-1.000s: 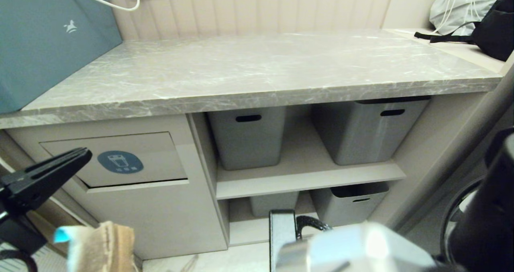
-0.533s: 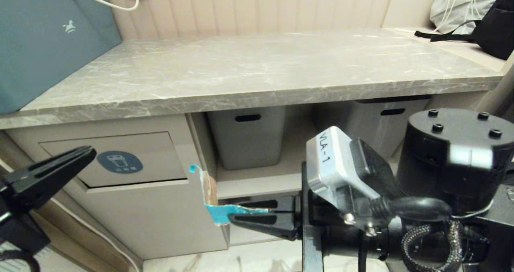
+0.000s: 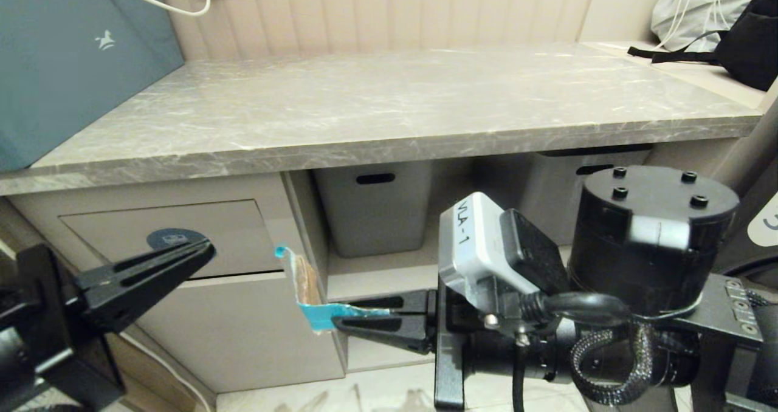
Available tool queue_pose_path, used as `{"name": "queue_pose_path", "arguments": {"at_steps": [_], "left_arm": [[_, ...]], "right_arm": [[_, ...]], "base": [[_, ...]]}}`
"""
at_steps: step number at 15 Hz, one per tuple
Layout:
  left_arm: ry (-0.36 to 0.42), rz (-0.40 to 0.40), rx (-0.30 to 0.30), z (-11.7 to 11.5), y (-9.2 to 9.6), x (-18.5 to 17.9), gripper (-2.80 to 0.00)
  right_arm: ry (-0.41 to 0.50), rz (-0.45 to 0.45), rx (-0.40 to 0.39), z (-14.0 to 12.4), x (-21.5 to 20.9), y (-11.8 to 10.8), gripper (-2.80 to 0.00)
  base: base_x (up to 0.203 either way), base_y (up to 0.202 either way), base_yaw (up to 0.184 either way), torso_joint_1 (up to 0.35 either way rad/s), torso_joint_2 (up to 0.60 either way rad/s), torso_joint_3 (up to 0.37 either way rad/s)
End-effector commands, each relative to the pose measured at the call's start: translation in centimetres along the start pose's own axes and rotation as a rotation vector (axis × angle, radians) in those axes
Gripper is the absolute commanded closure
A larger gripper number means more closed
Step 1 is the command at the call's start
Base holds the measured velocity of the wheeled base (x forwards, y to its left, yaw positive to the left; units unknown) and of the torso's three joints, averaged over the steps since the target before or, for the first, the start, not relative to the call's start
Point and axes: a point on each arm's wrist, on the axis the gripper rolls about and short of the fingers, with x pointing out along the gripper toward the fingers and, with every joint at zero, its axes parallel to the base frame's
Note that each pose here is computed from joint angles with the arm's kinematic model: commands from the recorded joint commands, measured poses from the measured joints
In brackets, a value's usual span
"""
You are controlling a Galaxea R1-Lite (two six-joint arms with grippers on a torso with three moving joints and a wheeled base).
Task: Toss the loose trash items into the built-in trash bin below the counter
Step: Hand it to the other hand
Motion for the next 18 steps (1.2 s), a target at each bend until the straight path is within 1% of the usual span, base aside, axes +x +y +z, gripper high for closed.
{"name": "queue_pose_path", "arguments": {"at_steps": [1, 3, 5, 9, 14, 15, 18], "left_arm": [[0.028, -0.027, -0.009, -0.4, -0.2, 1.0, 0.0], [0.04, -0.061, -0.014, -0.7, -0.6, 1.2, 0.0], [0.03, -0.088, -0.016, -0.5, -1.0, 1.3, 0.0], [0.016, -0.101, -0.014, -0.3, -1.2, 1.1, 0.0], [0.023, -0.103, -0.015, -0.5, -1.2, 1.0, 0.0], [0.023, -0.103, -0.014, -0.5, -1.2, 1.0, -2.8], [0.02, -0.102, -0.013, -0.4, -1.2, 1.0, -2.8]], "right_arm": [[0.0, 0.003, -0.002, -0.1, 0.4, -0.1, 0.0], [-0.024, -0.005, -0.014, 0.6, 0.5, -0.4, 0.0], [-0.054, -0.017, -0.028, 1.5, 0.6, -0.7, 0.0], [-0.054, -0.018, -0.03, 1.5, 0.8, -0.8, 0.0], [-0.064, -0.024, -0.036, 1.9, 0.4, -0.8, 0.0], [-0.067, -0.025, -0.036, 2.0, 0.4, -0.8, 0.0], [-0.062, -0.025, -0.034, 1.8, 0.4, -0.8, 0.0]], "base": [[0.0, 0.0, 0.0, 0.0, 0.0, 0.0], [0.0, 0.0, 0.0, 0.0, 0.0, 0.0], [0.0, 0.0, 0.0, 0.0, 0.0, 0.0], [0.0, 0.0, 0.0, 0.0, 0.0, 0.0], [0.0, 0.0, 0.0, 0.0, 0.0, 0.0], [0.0, 0.0, 0.0, 0.0, 0.0, 0.0], [0.0, 0.0, 0.0, 0.0, 0.0, 0.0]]}}
